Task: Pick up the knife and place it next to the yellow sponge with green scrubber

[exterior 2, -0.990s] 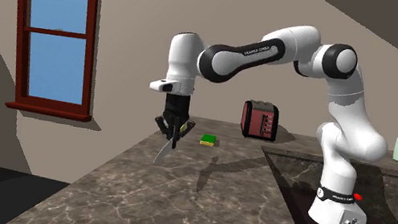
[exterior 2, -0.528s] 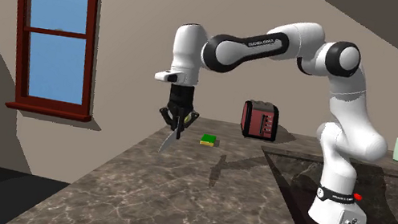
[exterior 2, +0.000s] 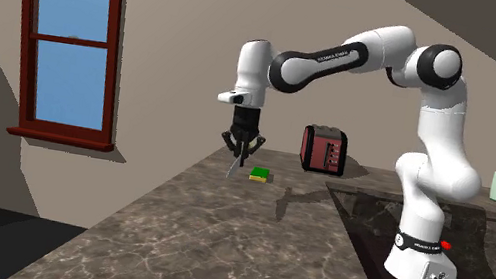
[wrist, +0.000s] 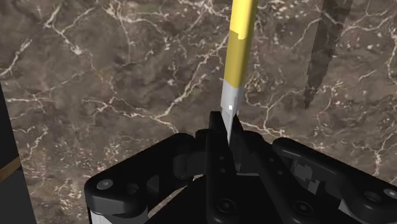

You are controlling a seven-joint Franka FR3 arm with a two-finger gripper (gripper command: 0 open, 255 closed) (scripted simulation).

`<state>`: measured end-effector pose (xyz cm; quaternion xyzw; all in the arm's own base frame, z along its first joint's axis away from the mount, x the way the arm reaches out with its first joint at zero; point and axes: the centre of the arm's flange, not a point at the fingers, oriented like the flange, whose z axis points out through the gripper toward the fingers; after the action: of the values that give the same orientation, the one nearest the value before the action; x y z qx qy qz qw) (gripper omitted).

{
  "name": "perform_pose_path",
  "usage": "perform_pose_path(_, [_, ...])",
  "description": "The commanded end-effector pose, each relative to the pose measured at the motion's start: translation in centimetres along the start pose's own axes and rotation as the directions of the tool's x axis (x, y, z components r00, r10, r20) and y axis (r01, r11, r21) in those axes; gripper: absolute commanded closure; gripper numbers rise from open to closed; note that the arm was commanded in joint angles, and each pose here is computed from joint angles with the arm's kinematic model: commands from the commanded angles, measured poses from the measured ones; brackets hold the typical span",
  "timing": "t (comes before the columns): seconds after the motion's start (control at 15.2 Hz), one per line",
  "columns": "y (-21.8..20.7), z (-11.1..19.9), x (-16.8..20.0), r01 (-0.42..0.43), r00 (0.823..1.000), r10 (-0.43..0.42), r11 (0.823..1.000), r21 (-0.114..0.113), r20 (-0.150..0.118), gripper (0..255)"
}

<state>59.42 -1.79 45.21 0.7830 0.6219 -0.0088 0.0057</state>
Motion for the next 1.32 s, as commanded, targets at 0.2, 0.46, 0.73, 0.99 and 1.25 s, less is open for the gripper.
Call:
perform_pose_path(0.2, [-2.4, 0.3, -6.0, 0.001, 1.0, -0.001, 1.0, 0.0, 0.0, 255])
perform_pose_path(0.46, [-4.3, 0.4, -10.9, 0.001, 1.0, -0.001, 1.0, 0.0, 0.0, 255])
perform_pose_path(0.73, [-6.2, 0.5, -15.9, 0.001, 1.0, -0.001, 1.0, 0.0, 0.0, 255])
perform_pose_path(0.99, [-8.1, 0.6, -20.8, 0.001, 1.0, -0.001, 1.0, 0.0, 0.0, 255])
perform_pose_path(1.25, [-9.9, 0.7, -25.7, 0.001, 1.0, -0.001, 1.0, 0.0, 0.0, 255])
